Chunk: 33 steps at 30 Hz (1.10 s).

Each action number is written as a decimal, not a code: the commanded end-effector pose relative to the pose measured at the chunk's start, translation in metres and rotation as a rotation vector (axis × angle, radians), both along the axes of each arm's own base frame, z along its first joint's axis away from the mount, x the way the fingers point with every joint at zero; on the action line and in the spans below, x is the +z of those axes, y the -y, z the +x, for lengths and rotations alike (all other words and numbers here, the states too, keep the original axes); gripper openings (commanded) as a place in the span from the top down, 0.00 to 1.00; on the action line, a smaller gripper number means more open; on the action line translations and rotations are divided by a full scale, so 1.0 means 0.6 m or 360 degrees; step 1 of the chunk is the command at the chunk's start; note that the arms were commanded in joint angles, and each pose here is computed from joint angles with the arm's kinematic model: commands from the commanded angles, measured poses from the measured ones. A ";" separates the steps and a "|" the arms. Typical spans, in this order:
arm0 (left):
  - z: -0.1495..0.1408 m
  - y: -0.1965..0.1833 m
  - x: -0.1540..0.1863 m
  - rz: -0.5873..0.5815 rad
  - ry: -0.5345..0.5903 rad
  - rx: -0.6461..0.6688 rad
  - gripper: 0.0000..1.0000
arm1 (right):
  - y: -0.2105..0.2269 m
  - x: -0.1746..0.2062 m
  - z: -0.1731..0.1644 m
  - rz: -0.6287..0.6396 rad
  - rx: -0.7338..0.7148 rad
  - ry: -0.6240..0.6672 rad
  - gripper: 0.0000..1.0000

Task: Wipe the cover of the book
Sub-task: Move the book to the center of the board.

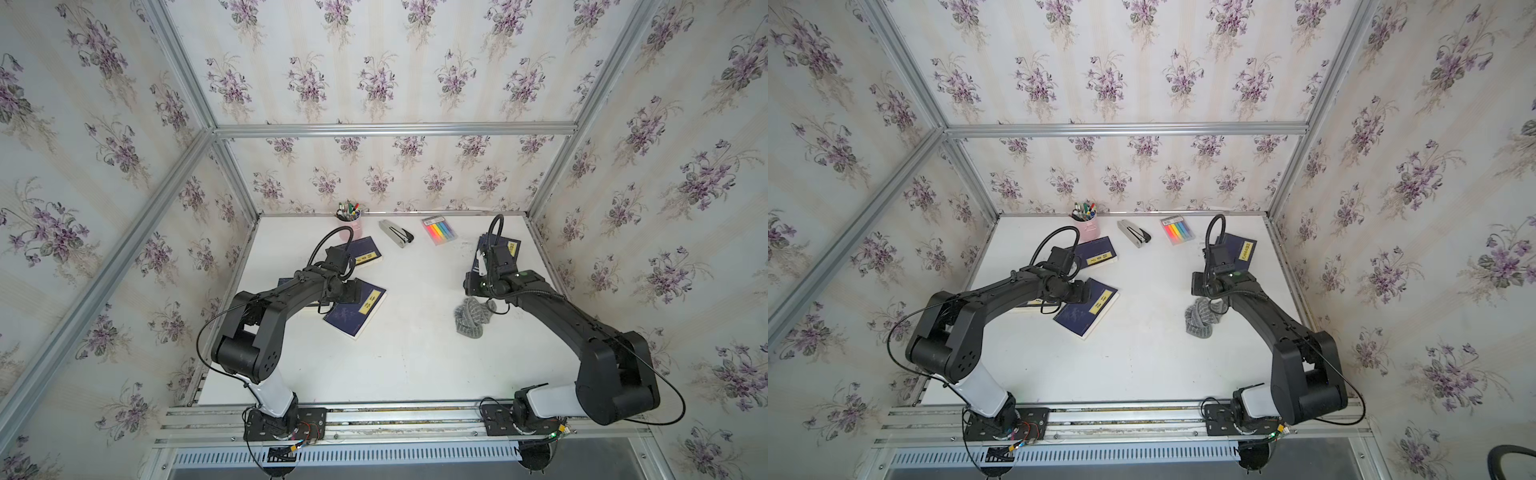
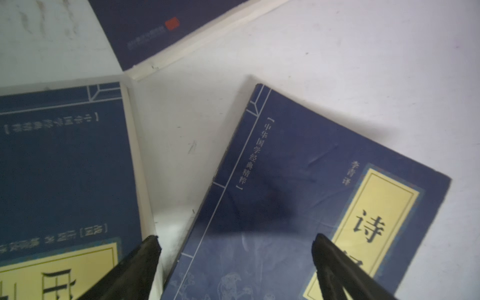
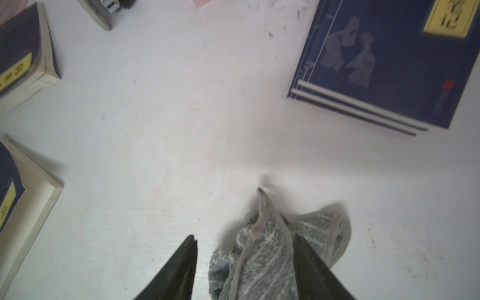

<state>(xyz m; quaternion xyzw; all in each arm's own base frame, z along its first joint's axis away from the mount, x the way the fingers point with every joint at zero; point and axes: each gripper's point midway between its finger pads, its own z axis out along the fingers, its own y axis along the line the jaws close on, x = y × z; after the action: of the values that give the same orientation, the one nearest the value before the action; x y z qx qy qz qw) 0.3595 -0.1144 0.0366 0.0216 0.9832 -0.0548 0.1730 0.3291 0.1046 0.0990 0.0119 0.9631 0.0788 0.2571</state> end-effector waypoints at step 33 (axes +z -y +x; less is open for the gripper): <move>-0.137 0.189 -0.008 -0.0583 -0.0210 -0.0306 0.19 | 0.032 -0.128 -0.088 -0.0187 -0.0440 -0.0181 0.27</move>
<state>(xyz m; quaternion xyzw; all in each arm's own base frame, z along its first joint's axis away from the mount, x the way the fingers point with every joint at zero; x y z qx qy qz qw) 0.2847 -0.2189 0.0303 0.0920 0.9620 -0.2318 0.1115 0.2751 0.0758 0.0207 0.1236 0.9698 -0.0480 0.2049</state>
